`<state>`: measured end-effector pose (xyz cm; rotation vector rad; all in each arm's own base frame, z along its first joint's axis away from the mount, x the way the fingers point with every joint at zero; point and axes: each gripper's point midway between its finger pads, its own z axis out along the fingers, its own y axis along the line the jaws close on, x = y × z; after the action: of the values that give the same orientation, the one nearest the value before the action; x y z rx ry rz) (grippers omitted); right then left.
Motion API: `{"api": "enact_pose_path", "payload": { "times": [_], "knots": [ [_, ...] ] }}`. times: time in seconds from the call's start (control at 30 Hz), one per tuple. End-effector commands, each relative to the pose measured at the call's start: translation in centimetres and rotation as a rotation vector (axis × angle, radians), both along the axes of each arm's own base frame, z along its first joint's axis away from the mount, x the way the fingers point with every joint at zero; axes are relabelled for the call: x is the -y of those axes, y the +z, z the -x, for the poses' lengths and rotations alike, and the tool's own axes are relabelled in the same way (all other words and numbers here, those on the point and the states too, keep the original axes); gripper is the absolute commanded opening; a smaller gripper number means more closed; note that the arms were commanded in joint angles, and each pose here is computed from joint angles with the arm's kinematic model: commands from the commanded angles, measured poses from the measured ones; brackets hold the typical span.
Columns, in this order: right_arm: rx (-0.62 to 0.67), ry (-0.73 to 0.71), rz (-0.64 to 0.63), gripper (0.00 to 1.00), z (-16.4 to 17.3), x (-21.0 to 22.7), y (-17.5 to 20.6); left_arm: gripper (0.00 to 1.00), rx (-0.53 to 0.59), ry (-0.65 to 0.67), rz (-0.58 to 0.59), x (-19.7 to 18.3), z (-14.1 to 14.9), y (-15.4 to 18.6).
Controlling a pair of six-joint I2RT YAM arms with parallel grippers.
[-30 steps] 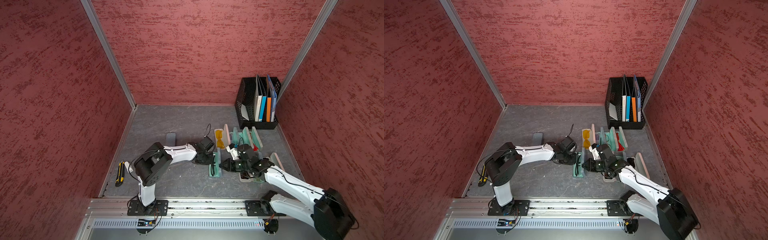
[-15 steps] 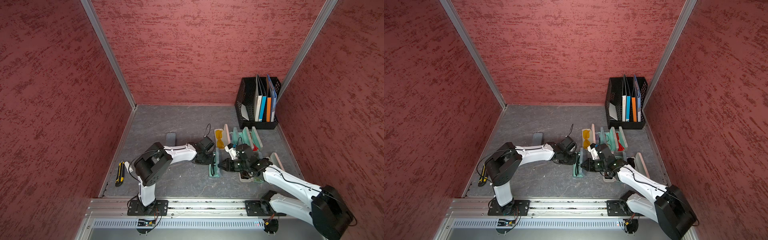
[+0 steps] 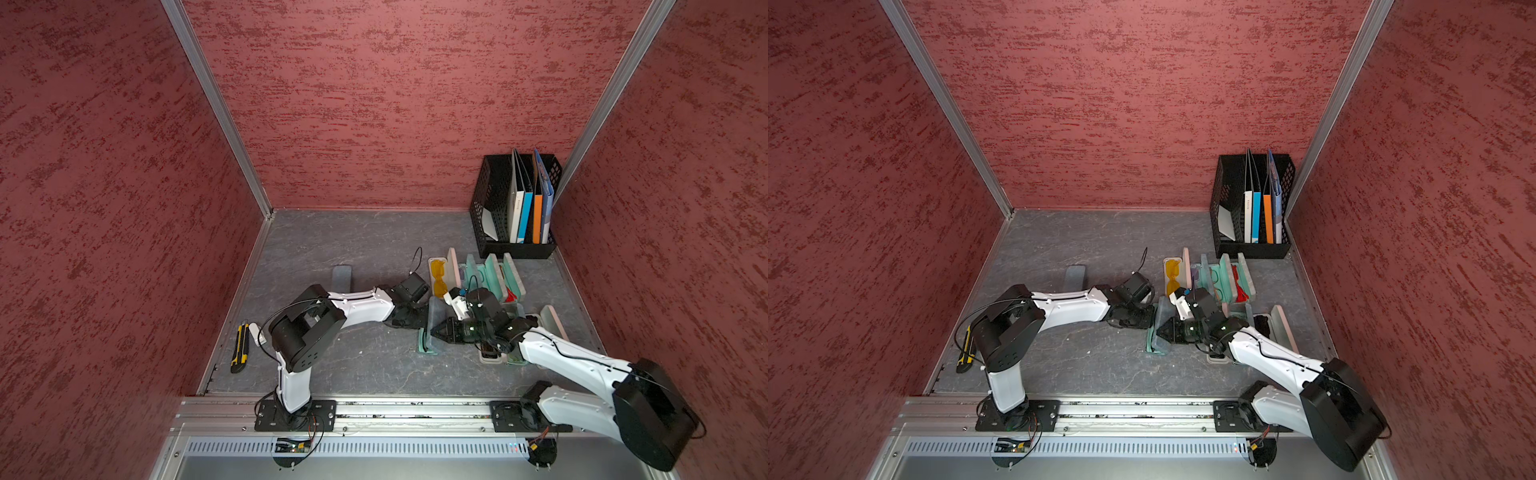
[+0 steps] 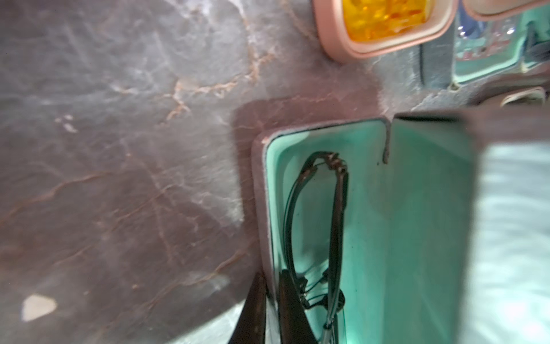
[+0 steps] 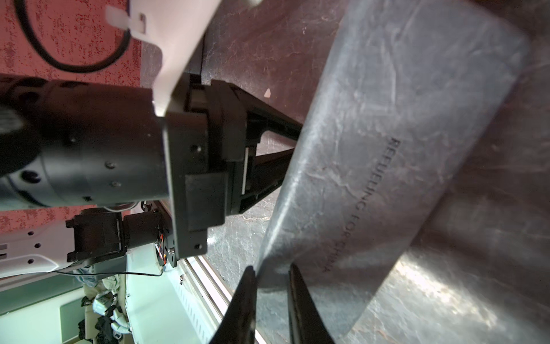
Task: Close the glasses case
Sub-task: Close the glasses case at the center of the board.
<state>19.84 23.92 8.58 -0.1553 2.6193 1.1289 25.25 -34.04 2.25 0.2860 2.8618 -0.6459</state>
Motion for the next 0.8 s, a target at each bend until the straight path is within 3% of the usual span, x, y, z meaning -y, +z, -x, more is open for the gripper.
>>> {"api": "enact_pose_path", "payload": {
  "times": [0.0,0.3,0.53,0.63,0.77],
  "knots": [
    [-0.027,-0.034,0.075,0.2,0.0,0.9,-1.7,0.11,0.001,-0.022,0.02,0.9,0.3,-0.5],
    [-0.04,-0.032,0.084,0.21,0.1,0.5,-2.3,0.14,0.005,-0.011,0.04,0.7,0.3,0.3],
    [-0.043,-0.037,0.094,0.26,0.0,0.6,-2.5,0.3,0.023,0.017,0.074,-0.1,0.2,2.0],
    [-0.05,-0.041,0.093,0.26,-0.1,0.5,-2.7,0.42,0.012,0.049,0.082,-0.6,-0.1,2.0],
    [-0.058,-0.04,0.092,0.27,0.0,0.4,-2.9,0.47,0.038,0.082,0.133,-0.9,-0.4,3.4]
  ]
}}
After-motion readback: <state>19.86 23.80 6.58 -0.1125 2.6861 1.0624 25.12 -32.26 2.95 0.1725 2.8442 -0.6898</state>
